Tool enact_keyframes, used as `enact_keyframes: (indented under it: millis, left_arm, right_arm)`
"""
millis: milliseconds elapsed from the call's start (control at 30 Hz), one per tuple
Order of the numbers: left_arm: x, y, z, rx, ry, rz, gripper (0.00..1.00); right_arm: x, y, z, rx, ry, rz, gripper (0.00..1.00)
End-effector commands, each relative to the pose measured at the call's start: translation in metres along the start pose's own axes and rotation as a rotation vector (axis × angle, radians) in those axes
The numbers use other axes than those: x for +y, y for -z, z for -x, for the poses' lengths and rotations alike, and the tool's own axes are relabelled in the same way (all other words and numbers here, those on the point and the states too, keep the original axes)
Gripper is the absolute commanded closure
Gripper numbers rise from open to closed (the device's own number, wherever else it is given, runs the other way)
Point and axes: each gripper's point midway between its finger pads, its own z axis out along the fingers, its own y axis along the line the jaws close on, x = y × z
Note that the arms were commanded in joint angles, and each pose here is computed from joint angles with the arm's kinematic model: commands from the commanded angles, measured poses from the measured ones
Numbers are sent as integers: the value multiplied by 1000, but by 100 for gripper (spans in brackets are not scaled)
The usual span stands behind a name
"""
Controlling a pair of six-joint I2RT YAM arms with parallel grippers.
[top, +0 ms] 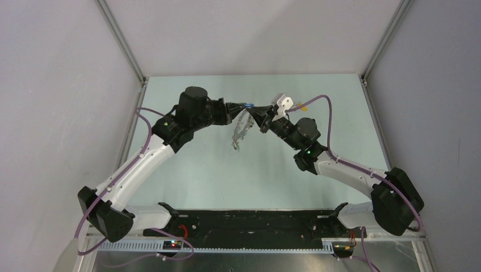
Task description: Remove the keys from the keyring
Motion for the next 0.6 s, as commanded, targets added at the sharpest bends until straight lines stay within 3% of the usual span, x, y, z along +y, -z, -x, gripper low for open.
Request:
enact_keyframes:
  millis: [0, 567]
  left_arm:
    - [-35, 18, -11, 48, 91, -119, 100]
    - [-30, 15, 3, 21, 105, -121, 100]
  right_arm:
    - [-15, 3, 18, -20, -104, -110, 100]
    - [-17, 30, 37, -178, -67, -160, 100]
